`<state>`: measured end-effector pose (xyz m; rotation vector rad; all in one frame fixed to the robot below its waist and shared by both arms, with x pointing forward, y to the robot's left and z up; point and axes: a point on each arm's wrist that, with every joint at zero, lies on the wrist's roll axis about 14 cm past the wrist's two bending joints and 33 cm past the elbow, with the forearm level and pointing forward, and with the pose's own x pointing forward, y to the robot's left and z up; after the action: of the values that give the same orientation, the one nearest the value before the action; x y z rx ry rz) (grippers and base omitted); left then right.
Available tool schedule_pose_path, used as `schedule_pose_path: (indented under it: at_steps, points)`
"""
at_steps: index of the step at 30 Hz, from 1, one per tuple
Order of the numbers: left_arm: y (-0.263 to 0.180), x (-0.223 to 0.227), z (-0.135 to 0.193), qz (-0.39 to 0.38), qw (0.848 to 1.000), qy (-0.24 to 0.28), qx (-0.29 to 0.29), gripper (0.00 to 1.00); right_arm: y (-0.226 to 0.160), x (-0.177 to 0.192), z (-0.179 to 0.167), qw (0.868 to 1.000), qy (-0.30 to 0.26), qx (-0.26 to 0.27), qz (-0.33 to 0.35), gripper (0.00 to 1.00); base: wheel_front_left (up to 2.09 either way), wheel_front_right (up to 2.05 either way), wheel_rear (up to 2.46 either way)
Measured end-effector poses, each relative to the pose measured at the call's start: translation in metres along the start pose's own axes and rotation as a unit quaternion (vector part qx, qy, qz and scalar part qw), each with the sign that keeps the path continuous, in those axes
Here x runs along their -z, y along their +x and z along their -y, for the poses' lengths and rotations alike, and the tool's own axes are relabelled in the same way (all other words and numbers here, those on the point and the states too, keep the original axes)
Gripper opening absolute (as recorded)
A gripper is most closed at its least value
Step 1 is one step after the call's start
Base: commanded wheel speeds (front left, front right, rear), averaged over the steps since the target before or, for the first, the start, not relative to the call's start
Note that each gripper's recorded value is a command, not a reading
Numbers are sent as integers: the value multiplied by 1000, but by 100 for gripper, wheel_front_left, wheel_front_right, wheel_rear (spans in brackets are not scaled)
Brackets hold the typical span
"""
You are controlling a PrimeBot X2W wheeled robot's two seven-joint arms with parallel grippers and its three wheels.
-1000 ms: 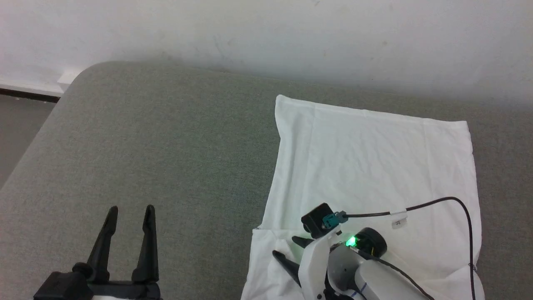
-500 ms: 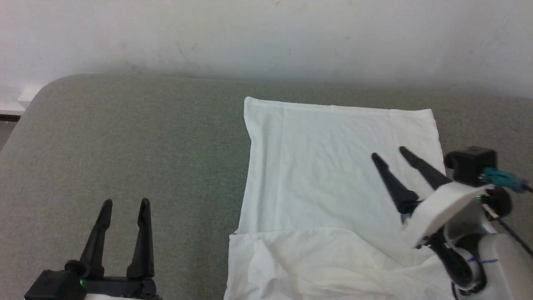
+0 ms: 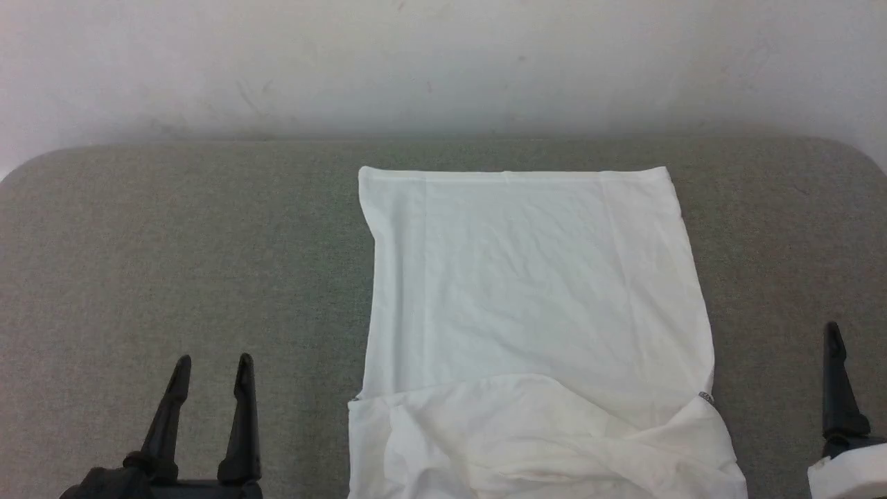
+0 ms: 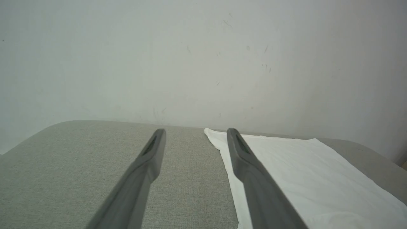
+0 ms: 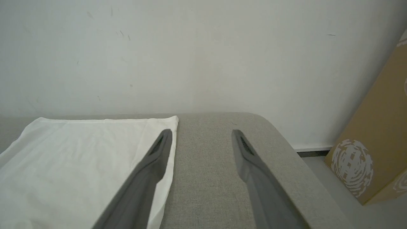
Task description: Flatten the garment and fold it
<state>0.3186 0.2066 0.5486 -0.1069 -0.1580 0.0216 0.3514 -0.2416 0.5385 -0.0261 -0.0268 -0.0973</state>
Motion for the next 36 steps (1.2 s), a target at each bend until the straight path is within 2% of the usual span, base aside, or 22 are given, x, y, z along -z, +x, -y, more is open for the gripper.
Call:
schedule_pose_path:
  at_steps: [4, 11, 18, 24, 29, 31, 36]
  points:
    - [1, 4, 4, 0, 1000, -5, 4, 100, -10, 13, 8, 1000, 23, 13, -4, 100, 0, 0, 0]
    - [10, 4, 15, -6, 999, -2, 35, 100, -10, 9, 9, 1000, 20, 14, 7, 100, 0, 0, 0]
    - [86, -48, 32, 29, 987, 71, 138, 100, 12, 0, -5, 1000, 21, -3, 21, 100, 0, 0, 0]
    - [170, -81, 44, 22, 976, 114, 186, 100, 36, 9, -13, 1000, 19, -12, 11, 100, 0, 0, 0]
    - [229, -65, 48, -34, 968, 147, 199, 100, 55, 29, -23, 1000, 20, -22, -9, 100, 0, 0, 0]
    - [247, -46, 52, -72, 967, 130, 205, 100, 61, 37, -26, 999, 20, -25, -17, 100, 0, 0, 0]
    - [274, 22, 50, -186, 950, 134, 211, 100, 72, 58, -26, 999, 15, -23, -38, 100, 0, 0, 0]
